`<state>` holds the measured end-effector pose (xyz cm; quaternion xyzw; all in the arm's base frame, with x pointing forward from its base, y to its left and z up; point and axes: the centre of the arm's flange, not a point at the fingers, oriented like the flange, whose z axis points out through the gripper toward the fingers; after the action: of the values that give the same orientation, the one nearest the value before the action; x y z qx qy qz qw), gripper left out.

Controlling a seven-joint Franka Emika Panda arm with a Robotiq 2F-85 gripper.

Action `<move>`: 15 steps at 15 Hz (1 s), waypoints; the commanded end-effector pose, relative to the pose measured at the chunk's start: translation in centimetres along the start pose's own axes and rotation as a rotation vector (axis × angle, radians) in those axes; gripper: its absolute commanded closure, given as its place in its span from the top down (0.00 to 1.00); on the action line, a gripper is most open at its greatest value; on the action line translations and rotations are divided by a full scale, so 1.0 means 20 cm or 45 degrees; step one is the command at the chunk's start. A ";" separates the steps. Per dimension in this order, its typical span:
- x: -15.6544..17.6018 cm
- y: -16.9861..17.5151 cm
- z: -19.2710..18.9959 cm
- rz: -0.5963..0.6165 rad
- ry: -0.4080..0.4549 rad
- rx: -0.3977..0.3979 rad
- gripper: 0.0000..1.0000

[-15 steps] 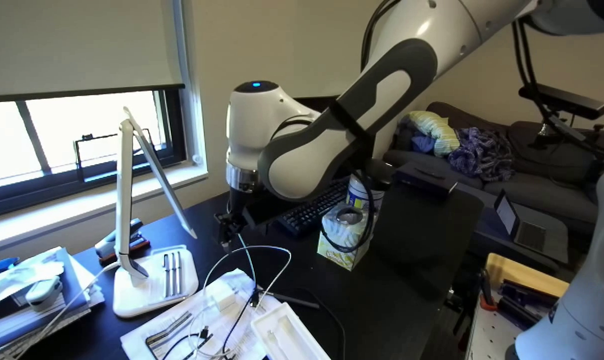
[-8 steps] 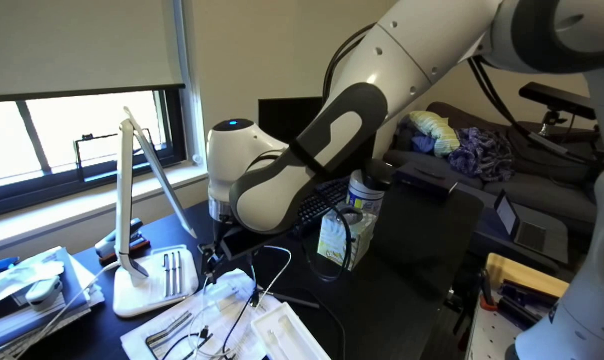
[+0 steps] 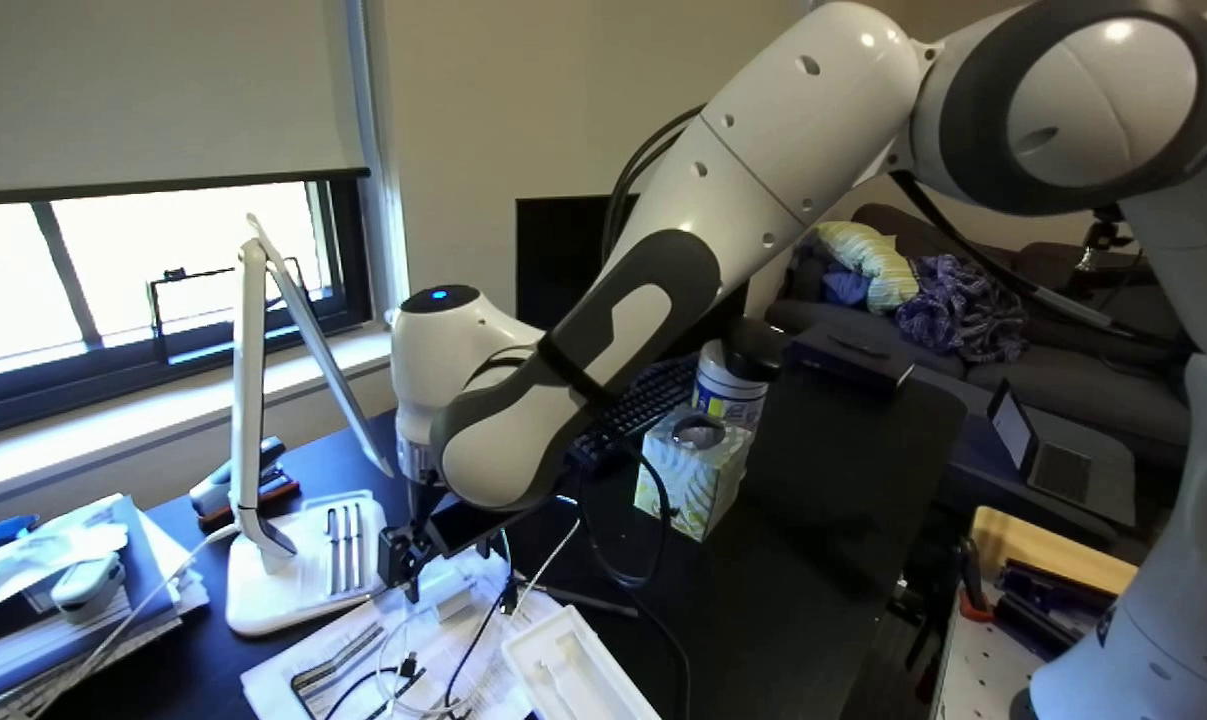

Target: Put the charger head in front of the tissue box

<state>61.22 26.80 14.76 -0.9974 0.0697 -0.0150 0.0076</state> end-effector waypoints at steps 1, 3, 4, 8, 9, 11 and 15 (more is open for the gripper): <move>0.02 -0.08 0.06 -0.073 0.012 0.012 1.00; 0.02 -0.11 0.07 -0.080 0.017 0.016 0.74; 0.02 -0.12 0.07 -0.079 0.026 0.018 0.74; 0.03 -0.14 0.05 -0.073 0.037 0.024 0.50; 0.04 -0.14 0.05 -0.072 0.038 0.022 0.44; 0.04 -0.13 0.03 -0.065 0.041 0.023 0.31; 0.04 -0.12 -0.05 -0.067 0.026 0.027 0.20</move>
<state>62.11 29.16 14.33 -0.9983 0.0494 -0.0290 0.0093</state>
